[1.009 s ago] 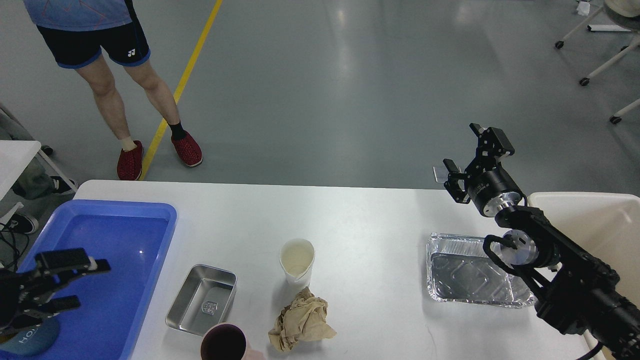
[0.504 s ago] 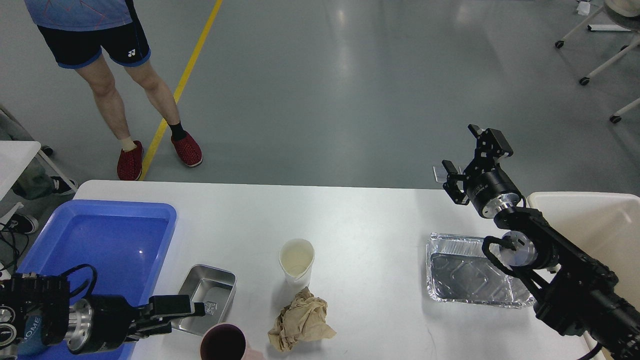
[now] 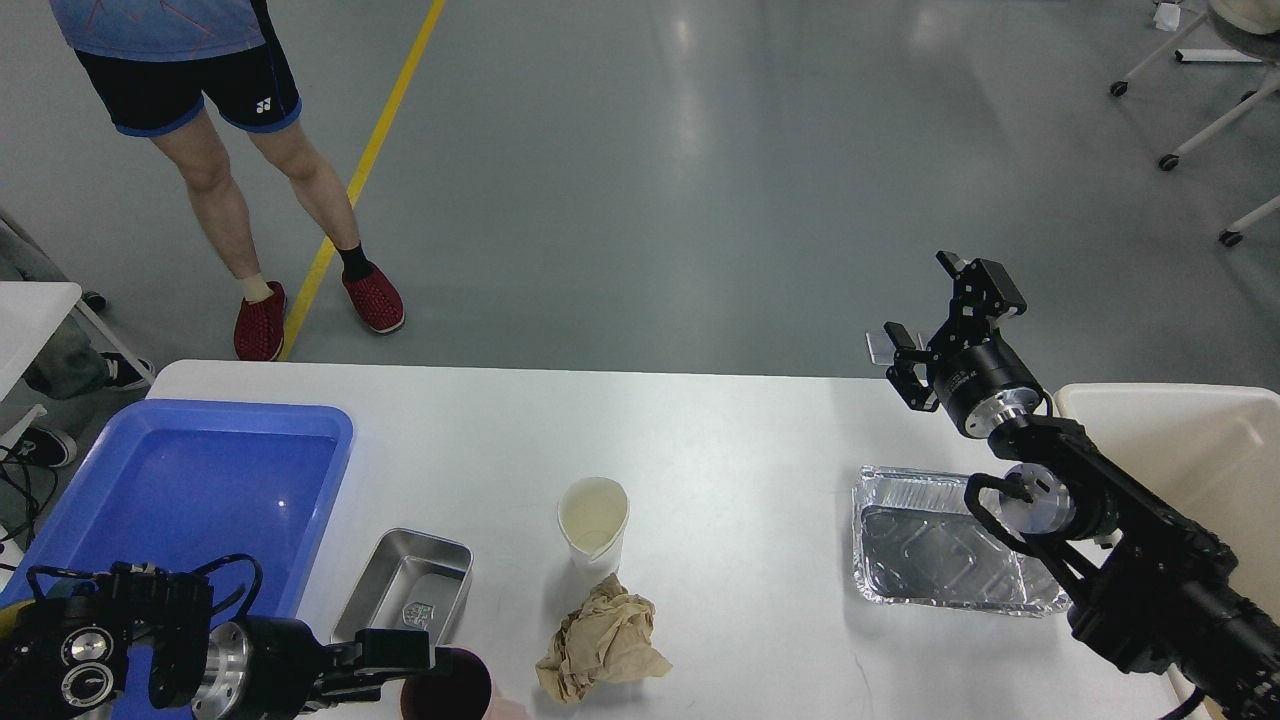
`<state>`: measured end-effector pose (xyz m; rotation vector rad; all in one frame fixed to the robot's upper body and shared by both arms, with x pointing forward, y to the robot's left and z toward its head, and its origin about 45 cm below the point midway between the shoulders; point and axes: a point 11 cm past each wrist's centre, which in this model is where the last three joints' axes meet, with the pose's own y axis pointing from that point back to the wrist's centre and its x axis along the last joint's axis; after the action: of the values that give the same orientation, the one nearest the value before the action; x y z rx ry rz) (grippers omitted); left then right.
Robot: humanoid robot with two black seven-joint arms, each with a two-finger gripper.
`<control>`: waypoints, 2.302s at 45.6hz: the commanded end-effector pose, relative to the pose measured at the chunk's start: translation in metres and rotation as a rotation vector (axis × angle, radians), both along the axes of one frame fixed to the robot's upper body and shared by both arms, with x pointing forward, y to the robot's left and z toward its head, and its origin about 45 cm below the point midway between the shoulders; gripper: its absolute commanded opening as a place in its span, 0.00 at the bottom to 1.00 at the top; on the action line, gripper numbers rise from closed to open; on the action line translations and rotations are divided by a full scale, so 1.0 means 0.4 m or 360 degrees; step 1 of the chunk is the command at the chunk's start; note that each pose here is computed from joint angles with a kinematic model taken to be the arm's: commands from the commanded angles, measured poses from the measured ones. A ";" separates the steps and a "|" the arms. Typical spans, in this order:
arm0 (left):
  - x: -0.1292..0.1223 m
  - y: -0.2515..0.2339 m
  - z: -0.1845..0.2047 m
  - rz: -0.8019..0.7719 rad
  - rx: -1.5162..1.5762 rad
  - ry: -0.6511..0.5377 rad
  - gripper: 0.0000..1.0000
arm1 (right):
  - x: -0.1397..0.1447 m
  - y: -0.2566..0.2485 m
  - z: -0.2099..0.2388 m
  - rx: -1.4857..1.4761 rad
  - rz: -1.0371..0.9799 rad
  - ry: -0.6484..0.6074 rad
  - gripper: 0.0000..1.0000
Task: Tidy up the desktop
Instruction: 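Reach the left gripper to the pink mug and grasp it, then lift the pink mug with the left gripper over the blue bin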
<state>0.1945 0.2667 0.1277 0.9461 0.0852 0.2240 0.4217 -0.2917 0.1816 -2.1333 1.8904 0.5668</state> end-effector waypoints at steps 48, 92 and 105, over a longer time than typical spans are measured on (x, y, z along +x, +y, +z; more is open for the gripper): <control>-0.037 -0.015 -0.083 -0.0018 0.0136 0.0100 0.45 | -0.013 -0.019 -0.029 -0.0017 -0.0028 0.0044 1.00; 0.041 -0.040 -0.016 -0.0166 0.0221 0.0021 0.00 | -0.023 -0.017 -0.044 -0.0010 -0.0031 0.0066 1.00; 0.097 0.013 0.064 -0.0151 0.0272 -0.0059 0.00 | -0.023 -0.017 -0.044 -0.0010 -0.0032 0.0064 1.00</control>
<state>0.2271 0.2549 0.1444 1.0834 -0.0094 0.1360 0.4127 -0.2981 0.1643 -2.1206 1.9333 0.6052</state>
